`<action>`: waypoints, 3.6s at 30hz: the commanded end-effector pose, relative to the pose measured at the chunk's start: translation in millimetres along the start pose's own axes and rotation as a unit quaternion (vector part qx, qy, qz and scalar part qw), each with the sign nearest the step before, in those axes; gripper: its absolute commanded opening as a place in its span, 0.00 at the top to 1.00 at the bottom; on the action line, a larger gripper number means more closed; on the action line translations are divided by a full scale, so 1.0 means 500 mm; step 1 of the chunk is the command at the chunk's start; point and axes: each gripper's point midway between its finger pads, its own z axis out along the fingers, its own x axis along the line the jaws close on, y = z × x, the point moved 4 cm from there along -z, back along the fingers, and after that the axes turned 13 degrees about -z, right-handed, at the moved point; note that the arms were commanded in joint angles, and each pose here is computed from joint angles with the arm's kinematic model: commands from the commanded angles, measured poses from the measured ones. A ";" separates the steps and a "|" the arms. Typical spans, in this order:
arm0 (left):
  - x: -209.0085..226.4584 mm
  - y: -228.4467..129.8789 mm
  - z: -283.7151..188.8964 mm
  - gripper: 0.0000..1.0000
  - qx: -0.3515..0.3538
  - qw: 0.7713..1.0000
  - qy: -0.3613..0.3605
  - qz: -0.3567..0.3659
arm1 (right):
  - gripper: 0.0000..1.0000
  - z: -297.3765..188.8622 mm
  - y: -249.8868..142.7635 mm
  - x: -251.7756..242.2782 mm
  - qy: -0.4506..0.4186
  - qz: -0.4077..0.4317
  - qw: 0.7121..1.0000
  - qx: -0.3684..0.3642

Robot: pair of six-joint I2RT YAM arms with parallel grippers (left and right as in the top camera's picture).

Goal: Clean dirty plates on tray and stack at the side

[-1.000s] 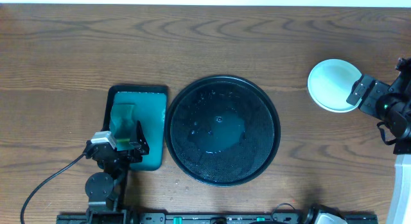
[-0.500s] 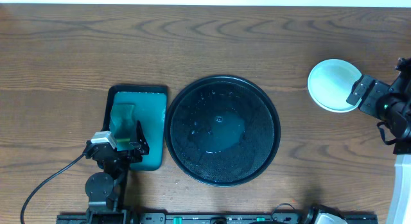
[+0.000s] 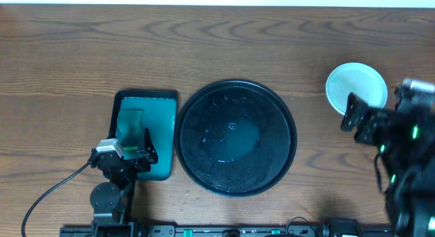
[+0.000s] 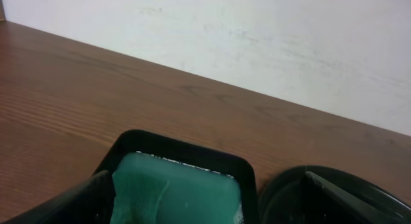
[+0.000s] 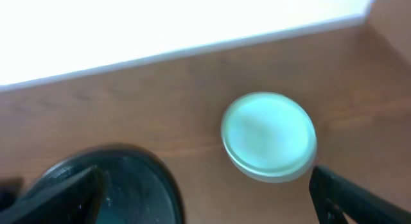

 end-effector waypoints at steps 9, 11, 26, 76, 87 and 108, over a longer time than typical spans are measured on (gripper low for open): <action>0.011 -0.022 0.000 0.09 0.023 1.000 0.009 0.010 | 0.01 0.018 -0.190 0.045 0.061 0.079 0.981 -0.166; 0.011 -0.022 0.000 0.08 0.023 1.000 0.009 0.010 | 0.01 0.038 -0.219 0.057 0.079 0.074 0.976 -0.186; 0.011 -0.022 0.000 0.08 0.023 1.000 0.009 0.010 | 0.01 0.098 -0.291 0.105 0.122 -0.010 0.964 -0.237; 0.011 -0.022 0.000 0.09 0.023 1.000 0.009 0.010 | 0.01 0.117 -0.337 0.119 0.122 -0.115 0.964 -0.204; 0.011 -0.022 0.000 0.09 0.023 1.000 0.009 0.010 | 0.01 0.117 -0.337 0.119 0.122 -0.115 0.965 -0.204; 0.011 -0.022 0.000 0.08 0.023 1.000 0.009 0.010 | 0.01 0.117 -0.337 0.120 0.122 -0.115 0.964 -0.204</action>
